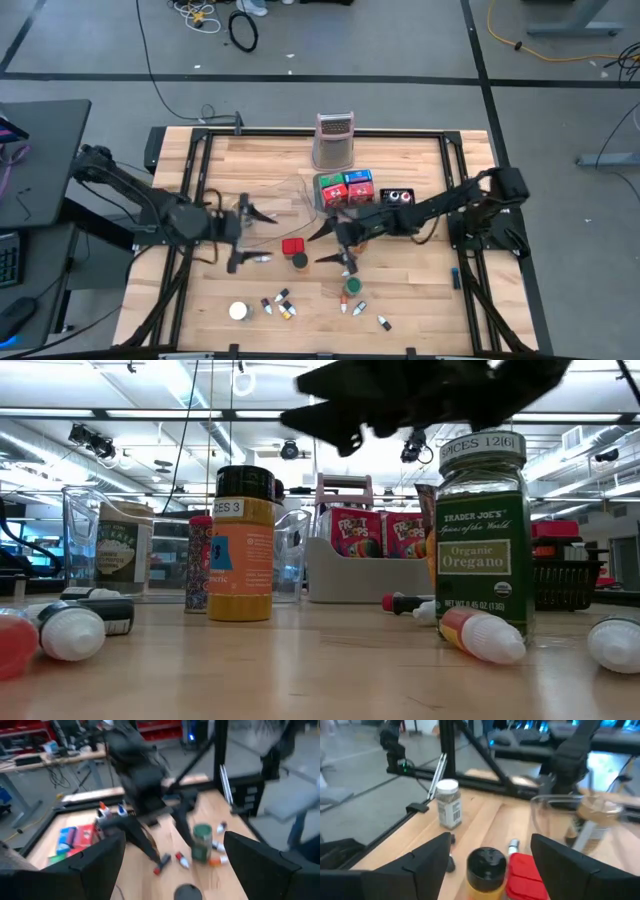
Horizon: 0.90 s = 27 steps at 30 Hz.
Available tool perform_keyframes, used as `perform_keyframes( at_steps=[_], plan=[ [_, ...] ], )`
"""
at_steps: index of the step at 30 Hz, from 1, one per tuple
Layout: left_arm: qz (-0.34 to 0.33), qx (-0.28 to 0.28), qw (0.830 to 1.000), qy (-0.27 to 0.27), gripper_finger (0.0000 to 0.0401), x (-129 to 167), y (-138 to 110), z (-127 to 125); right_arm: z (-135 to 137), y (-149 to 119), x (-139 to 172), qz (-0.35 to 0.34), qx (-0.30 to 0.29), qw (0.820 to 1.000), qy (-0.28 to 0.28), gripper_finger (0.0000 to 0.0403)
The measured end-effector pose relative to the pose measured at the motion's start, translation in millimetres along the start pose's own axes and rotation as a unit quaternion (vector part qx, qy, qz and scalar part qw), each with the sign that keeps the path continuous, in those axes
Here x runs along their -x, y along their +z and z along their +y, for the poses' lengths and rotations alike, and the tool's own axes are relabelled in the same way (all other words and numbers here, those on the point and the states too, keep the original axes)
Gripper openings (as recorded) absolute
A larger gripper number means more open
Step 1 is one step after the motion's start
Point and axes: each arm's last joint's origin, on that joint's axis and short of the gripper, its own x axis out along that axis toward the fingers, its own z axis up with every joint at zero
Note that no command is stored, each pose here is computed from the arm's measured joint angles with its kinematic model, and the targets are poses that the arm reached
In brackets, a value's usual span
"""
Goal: Pick & Place Kitchen Items
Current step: Put the orange seasoning bottle into the transparent bin
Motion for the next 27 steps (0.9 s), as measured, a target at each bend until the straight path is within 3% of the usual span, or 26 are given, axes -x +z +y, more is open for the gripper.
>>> perform_keyframes(
  at_steps=[4,9,12,22,27],
  plan=[
    [-0.018,0.026,0.999,0.006,0.0345,13,6,9,-1,-2,-27,0.042,-0.007,0.999,0.008,0.0289],
    [-0.015,0.021,1.0,0.002,0.0345,15,6,9,-5,-10,-47,0.073,-0.007,0.997,-0.03,0.0286],
    [-0.007,0.017,1.0,0.002,0.0345,14,4,9,-6,-18,-53,0.083,-0.013,0.996,-0.026,0.0286],
    [-0.004,0.012,1.0,0.004,0.0345,14,3,9,-4,-24,-57,0.083,-0.035,0.996,-0.012,0.0286],
    [-0.003,0.014,1.0,0.004,0.0345,14,3,9,-6,-16,-58,0.044,-0.023,0.999,-0.017,0.0286]
  ],
)
